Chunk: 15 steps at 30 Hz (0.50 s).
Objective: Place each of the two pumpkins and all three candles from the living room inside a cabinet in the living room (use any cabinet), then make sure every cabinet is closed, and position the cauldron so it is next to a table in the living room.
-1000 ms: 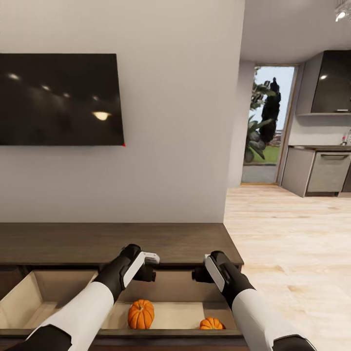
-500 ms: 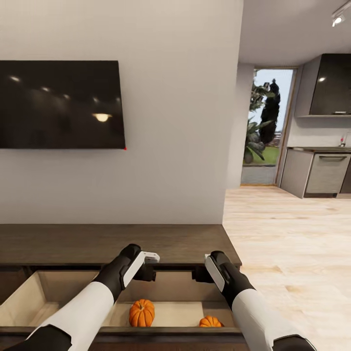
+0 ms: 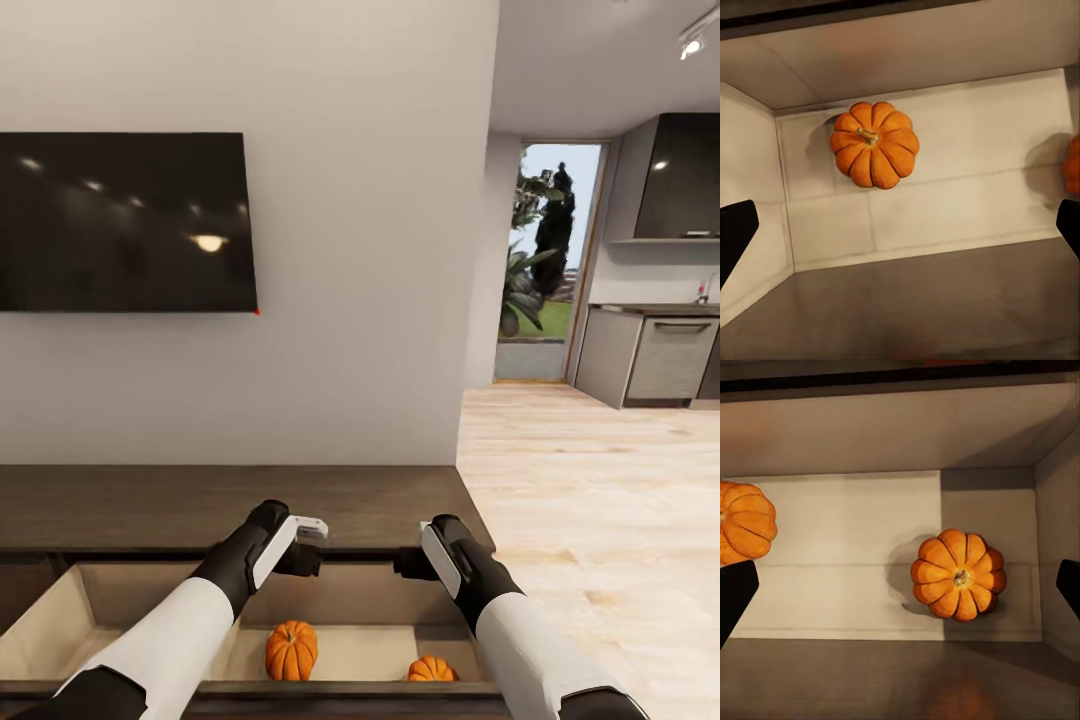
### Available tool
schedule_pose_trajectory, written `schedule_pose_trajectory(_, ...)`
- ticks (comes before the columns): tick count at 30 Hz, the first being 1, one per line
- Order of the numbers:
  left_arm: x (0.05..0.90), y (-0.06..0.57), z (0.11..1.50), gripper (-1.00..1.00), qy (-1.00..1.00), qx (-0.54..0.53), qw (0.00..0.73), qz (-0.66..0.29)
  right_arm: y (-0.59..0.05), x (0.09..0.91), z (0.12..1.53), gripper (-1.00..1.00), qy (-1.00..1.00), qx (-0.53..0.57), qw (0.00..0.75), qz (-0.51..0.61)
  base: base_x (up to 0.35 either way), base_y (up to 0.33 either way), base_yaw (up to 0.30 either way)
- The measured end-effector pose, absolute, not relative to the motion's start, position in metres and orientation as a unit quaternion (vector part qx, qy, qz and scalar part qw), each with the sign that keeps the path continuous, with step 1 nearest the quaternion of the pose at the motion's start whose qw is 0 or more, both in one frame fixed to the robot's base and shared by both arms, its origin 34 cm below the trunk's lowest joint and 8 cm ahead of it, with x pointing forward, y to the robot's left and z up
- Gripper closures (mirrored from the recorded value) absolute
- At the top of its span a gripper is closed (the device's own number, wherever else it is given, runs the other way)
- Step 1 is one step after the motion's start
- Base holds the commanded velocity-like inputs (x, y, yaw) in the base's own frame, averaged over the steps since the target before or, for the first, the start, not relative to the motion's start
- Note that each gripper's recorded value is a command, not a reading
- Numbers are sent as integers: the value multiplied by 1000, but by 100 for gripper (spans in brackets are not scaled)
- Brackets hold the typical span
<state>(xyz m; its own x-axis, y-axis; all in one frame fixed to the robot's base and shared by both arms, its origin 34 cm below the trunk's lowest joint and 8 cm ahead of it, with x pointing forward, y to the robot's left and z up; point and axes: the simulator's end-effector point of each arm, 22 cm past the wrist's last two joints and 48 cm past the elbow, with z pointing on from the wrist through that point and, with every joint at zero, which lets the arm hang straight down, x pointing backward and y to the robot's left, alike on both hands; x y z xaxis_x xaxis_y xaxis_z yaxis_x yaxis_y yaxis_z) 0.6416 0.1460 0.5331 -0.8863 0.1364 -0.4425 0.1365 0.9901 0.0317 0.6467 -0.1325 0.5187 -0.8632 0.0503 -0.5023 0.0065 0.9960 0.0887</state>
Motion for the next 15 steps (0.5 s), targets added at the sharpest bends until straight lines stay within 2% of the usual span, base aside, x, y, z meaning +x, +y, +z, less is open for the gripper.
schedule_pose_trajectory(5, 645, 146, 544, -100, 971, 70, 228, 1, -133, 650, 530, -100, 964, 15, 261, 42, -181, 0, 0)
schedule_pose_trajectory(15, 650, 147, 567, -100, 971, 70, 228, 2, -133, 655, 552, -100, 964, 15, 261, 42, -99, 6, 0)
